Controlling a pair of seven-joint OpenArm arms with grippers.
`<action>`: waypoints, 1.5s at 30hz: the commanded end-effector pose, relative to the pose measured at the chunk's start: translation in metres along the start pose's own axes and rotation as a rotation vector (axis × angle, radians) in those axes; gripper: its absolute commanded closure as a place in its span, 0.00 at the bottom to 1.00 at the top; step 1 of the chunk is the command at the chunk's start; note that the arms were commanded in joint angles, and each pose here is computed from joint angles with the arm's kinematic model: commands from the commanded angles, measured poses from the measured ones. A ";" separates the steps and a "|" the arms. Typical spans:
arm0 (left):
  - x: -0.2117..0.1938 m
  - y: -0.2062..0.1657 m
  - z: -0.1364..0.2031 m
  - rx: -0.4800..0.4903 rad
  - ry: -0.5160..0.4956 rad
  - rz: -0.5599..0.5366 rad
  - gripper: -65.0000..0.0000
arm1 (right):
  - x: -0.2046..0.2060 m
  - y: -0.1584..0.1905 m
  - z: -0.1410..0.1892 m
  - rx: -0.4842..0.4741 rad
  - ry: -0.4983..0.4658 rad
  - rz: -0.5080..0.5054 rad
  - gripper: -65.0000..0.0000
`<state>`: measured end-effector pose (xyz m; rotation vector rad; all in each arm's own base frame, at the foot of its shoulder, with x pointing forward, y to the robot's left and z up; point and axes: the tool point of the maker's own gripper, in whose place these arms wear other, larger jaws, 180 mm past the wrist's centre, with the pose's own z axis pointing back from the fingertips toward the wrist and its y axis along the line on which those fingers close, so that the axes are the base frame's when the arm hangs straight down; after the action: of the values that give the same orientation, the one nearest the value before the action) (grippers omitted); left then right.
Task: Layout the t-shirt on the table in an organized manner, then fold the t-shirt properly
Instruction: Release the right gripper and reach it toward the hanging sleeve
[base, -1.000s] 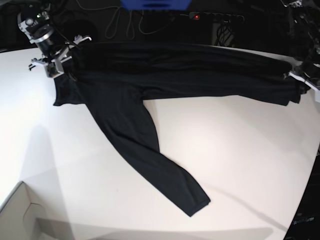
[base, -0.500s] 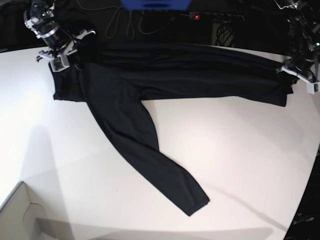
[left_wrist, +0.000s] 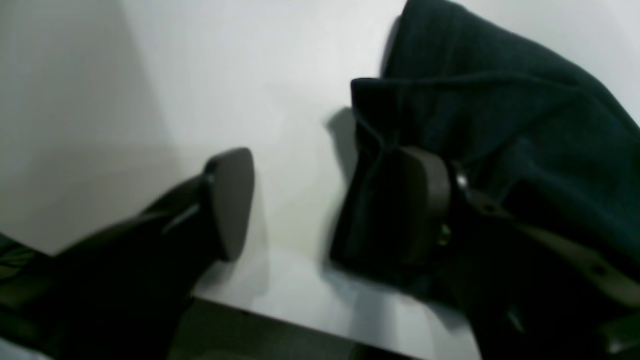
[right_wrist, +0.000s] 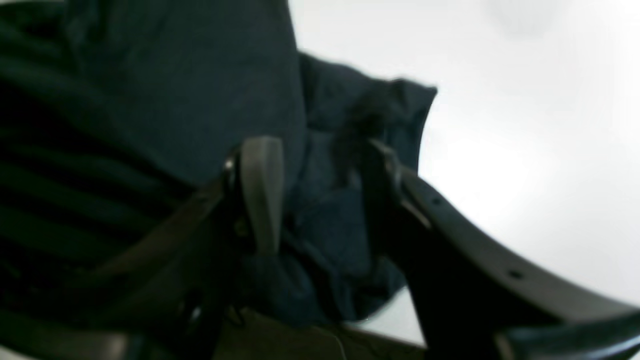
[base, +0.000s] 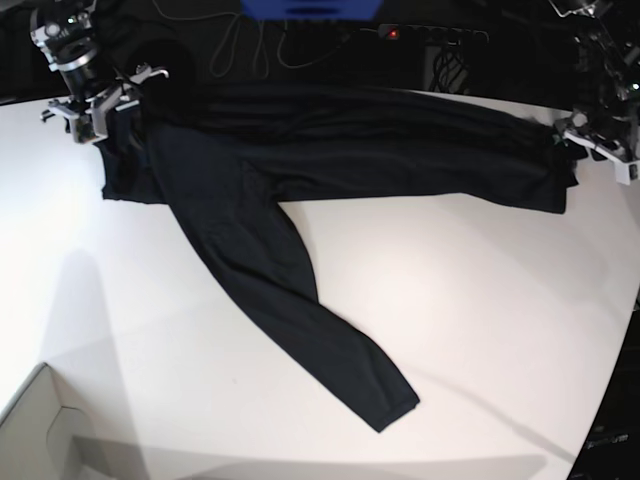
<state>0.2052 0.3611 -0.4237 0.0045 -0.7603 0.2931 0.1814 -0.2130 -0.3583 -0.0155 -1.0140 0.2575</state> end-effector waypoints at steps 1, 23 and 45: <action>0.001 0.010 0.006 0.023 0.012 -0.023 0.35 | 0.026 -0.003 0.001 -0.009 -0.088 0.007 0.56; 0.020 0.010 0.003 0.025 -0.031 -0.023 0.35 | 0.143 0.040 -0.149 0.190 -0.097 0.048 0.46; 0.016 0.009 0.002 0.023 -0.022 -0.018 0.35 | 0.132 0.088 -0.256 0.355 -0.010 -0.118 0.47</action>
<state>0.2104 0.3662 -0.4199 0.0161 -0.7649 0.2948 0.4271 -0.0681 -0.4167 0.3750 -0.9012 0.3332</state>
